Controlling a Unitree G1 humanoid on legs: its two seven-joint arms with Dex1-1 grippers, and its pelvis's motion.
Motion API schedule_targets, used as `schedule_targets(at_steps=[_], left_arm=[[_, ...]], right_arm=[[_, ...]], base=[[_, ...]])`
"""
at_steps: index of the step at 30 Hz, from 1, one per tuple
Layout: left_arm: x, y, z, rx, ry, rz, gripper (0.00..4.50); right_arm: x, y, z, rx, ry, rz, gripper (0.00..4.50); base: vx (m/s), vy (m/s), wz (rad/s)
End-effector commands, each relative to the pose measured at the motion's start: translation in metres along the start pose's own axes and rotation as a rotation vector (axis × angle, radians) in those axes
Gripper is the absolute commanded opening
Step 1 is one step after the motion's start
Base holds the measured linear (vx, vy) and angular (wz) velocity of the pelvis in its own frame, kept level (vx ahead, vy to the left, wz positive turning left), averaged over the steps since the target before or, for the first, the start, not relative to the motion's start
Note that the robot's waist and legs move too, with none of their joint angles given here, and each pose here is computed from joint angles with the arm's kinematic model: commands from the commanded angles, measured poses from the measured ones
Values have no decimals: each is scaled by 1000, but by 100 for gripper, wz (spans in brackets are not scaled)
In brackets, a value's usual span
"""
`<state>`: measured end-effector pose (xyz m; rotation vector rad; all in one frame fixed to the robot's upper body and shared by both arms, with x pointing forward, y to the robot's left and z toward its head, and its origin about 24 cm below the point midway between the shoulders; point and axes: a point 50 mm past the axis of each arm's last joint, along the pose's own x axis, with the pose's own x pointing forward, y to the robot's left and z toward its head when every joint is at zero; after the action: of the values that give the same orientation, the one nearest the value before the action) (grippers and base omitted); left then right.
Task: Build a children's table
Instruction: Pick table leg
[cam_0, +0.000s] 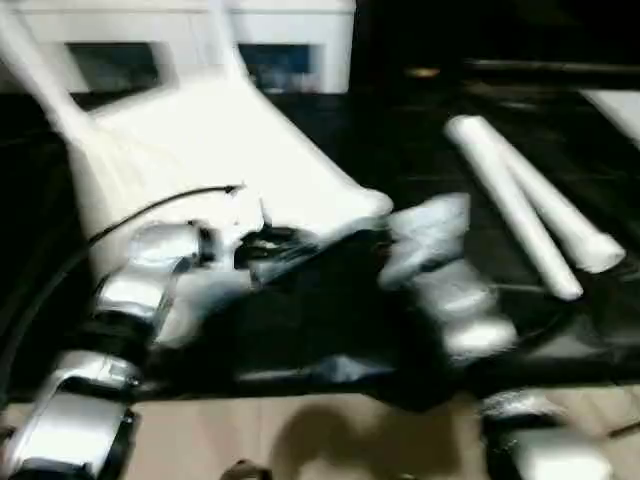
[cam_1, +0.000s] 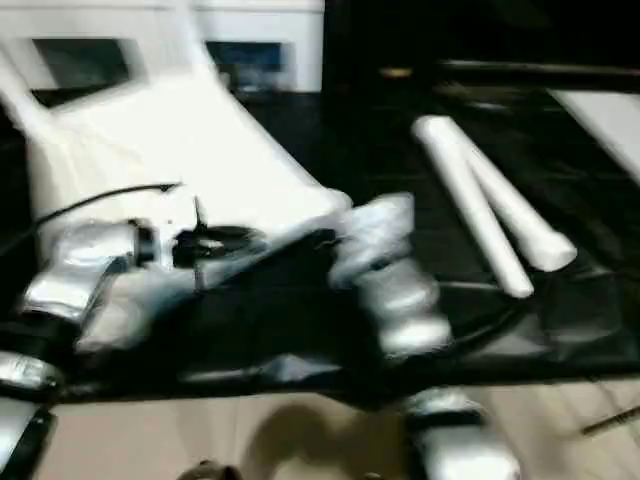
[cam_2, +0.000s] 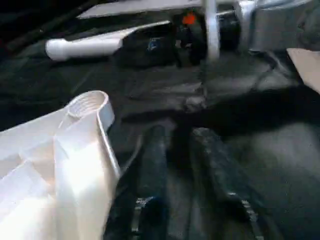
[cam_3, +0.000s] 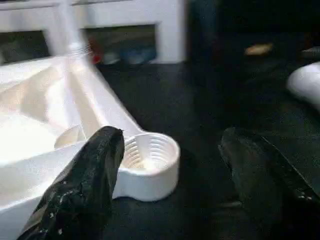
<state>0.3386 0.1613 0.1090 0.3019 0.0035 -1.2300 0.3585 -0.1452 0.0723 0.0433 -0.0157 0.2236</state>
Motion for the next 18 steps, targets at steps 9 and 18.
schedule_targets(at_steps=[9, 18], left_arm=[[-7, -7, 14, -88, -120, 52, 200], [15, -21, -13, -142, 77, 108, 271]], right_arm=[[-2, -18, 7, -8, 137, -106, 336], [-5, -16, 8, -63, 211, -67, 336]], base=[[0, 0, 0], [0, 0, 0]])
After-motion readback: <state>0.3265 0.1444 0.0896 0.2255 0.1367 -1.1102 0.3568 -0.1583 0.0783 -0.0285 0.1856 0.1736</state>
